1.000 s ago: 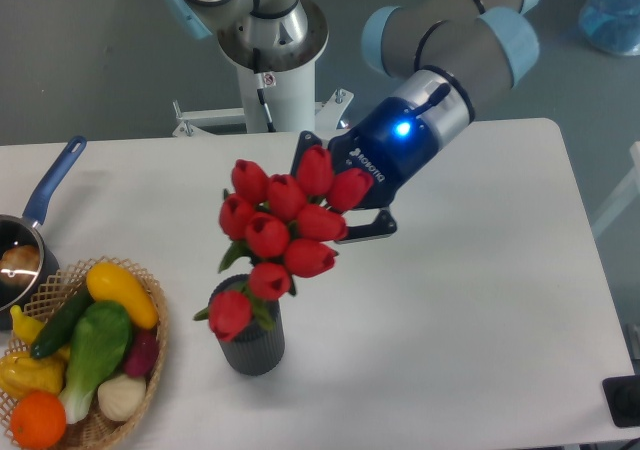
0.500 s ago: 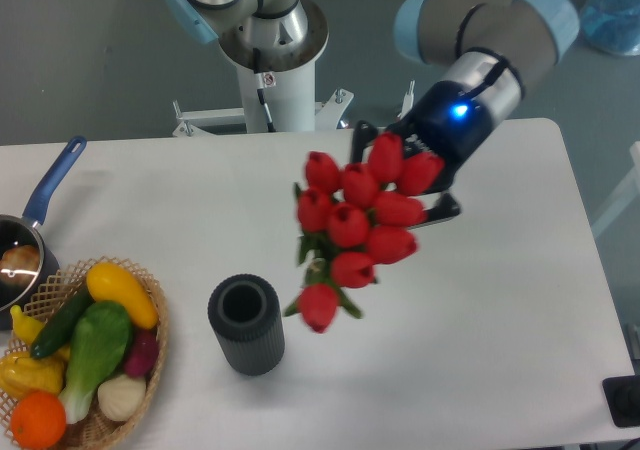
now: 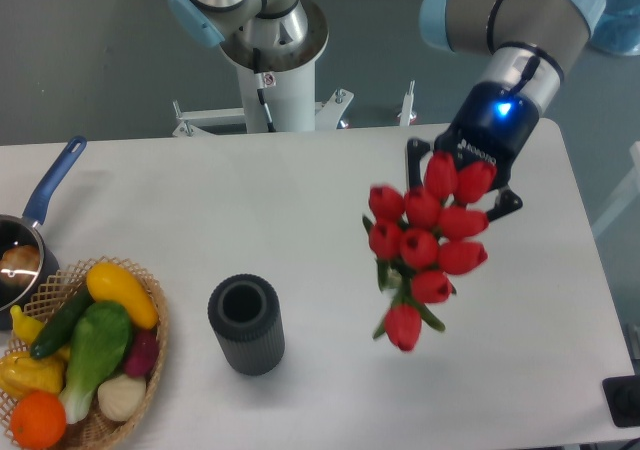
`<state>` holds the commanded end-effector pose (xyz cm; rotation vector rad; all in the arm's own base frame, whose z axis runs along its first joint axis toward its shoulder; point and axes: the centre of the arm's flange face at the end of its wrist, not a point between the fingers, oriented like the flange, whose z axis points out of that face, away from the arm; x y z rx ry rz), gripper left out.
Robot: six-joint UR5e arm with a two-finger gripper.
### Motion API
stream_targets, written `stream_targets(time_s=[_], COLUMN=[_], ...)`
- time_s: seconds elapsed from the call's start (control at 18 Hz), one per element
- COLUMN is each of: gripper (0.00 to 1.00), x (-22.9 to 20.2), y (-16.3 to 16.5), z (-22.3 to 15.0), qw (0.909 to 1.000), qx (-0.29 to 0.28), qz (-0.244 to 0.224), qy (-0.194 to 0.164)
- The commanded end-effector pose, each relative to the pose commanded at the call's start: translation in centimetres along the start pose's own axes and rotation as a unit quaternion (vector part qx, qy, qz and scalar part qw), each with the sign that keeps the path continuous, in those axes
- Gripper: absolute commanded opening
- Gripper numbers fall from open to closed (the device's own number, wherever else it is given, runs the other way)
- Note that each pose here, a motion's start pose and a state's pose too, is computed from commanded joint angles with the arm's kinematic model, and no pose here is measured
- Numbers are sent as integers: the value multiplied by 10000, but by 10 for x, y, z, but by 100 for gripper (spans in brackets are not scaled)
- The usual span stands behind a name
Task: Pick up the flowers from the vase
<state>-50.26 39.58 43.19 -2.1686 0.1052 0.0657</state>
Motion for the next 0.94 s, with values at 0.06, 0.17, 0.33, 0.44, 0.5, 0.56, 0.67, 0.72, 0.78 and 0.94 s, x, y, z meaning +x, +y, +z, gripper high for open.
stream_targets(time_s=[0.06, 0.17, 0.33, 0.44, 0.5, 0.56, 0.67, 0.72, 0.78, 0.94], gripper=[0, 0, 0, 0, 0, 0, 0, 1, 0, 0], x=[-1, 0, -2, -8, -9, -9, -3, 6, 13, 15], y=[6, 19, 29, 34, 38, 40, 33, 18, 14, 16], z=[0, 5, 7, 4, 2, 0, 12, 22, 33, 37], qw=[9993, 9952, 9899, 9832, 9769, 9708, 9492, 9392, 9288, 9265], qx=[-308, -882, -1260, -1593, -1888, -2138, -2871, -3125, -3391, -3459], qz=[139, 308, 524, 732, 789, 840, 1055, 1217, 1314, 1316], qy=[-128, -299, -386, -512, -612, -697, -739, -736, -717, -679])
